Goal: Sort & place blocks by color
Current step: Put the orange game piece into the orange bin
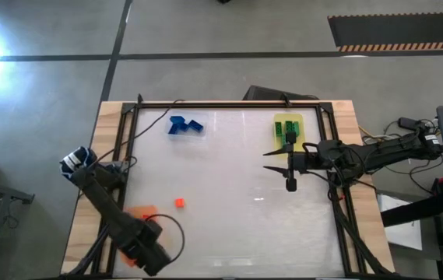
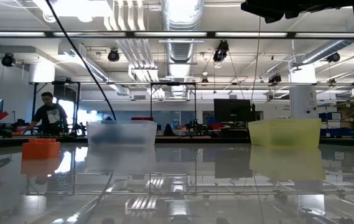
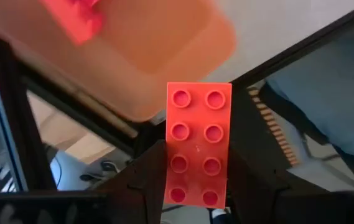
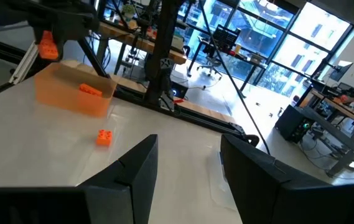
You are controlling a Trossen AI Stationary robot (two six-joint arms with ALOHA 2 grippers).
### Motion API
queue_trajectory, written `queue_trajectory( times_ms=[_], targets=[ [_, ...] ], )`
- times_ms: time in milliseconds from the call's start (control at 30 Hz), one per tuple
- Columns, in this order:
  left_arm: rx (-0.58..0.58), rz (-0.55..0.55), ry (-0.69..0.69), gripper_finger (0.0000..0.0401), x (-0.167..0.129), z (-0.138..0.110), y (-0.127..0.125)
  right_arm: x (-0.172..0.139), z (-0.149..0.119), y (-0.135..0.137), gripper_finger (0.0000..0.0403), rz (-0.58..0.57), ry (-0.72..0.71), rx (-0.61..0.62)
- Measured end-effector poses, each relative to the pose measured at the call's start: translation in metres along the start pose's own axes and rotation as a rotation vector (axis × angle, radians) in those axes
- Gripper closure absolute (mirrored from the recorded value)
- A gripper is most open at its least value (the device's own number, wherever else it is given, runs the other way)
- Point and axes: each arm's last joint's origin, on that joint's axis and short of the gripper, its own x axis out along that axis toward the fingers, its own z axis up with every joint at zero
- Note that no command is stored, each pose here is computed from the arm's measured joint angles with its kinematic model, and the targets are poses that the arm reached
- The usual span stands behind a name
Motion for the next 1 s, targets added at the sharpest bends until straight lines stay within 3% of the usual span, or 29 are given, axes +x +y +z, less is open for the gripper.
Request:
queue_trajectory(
  times_ms=[267,1000],
  targets=[
    [-0.086,0.038,-0.016,0.0267,0.01,-0.012,0.005,0.0,0.0,0.0,0.0236,-0.001,-0.001,0.0],
    [-0.137,0.221,-0.046,0.0264,0.055,0.013,0.027,0.0,0.0,0.0,0.0236,0.0,-0.002,0.001]
  ],
)
